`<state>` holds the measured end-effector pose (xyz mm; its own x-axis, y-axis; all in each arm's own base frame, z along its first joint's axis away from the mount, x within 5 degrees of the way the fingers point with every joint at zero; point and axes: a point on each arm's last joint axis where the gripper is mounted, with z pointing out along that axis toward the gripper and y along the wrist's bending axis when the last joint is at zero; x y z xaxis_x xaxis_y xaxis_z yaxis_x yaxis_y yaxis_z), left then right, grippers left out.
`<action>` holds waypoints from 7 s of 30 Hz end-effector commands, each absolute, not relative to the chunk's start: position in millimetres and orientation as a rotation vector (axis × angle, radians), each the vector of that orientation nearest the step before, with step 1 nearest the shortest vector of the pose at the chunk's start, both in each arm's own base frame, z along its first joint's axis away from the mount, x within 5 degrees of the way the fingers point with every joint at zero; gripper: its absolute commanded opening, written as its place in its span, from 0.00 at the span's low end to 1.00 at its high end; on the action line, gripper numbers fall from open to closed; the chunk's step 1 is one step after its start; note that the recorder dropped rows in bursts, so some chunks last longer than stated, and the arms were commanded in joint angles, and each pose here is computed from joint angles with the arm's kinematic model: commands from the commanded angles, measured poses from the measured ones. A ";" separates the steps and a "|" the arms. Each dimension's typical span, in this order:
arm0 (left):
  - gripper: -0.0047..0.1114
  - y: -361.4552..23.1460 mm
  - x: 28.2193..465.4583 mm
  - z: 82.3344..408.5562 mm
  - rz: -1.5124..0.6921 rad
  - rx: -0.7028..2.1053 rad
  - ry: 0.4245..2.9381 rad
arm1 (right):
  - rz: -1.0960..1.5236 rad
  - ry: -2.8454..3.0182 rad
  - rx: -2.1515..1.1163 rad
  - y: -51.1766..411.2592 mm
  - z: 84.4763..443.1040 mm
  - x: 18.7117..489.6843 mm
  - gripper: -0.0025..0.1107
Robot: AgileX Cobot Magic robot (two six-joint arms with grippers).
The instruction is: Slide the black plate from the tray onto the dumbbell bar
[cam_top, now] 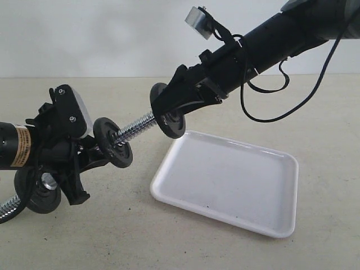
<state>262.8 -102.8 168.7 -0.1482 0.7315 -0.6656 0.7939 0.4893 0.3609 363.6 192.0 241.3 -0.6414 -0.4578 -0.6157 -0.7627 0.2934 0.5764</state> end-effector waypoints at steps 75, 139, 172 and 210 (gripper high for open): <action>0.08 -148.2 218.5 253.5 -0.792 1.291 1.046 | 1.362 2.140 -1.196 221.9 255.0 345.0 0.03; 0.08 -134.3 286.2 189.6 -0.827 0.535 1.703 | 1.142 2.022 -0.797 150.3 281.0 407.5 0.94; 0.10 -202.8 333.7 184.8 -0.951 0.539 1.641 | 1.293 1.968 -0.841 135.8 304.2 404.1 0.94; 0.08 -168.0 270.7 321.1 -0.562 0.850 1.514 | 1.441 1.997 -0.664 140.0 310.9 404.7 0.94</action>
<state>280.4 -172.1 309.2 -0.0194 0.1722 -0.9849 0.7817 0.6168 0.0924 406.0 140.7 302.8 -0.6993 -0.0839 -0.7099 -0.6964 0.3038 0.6502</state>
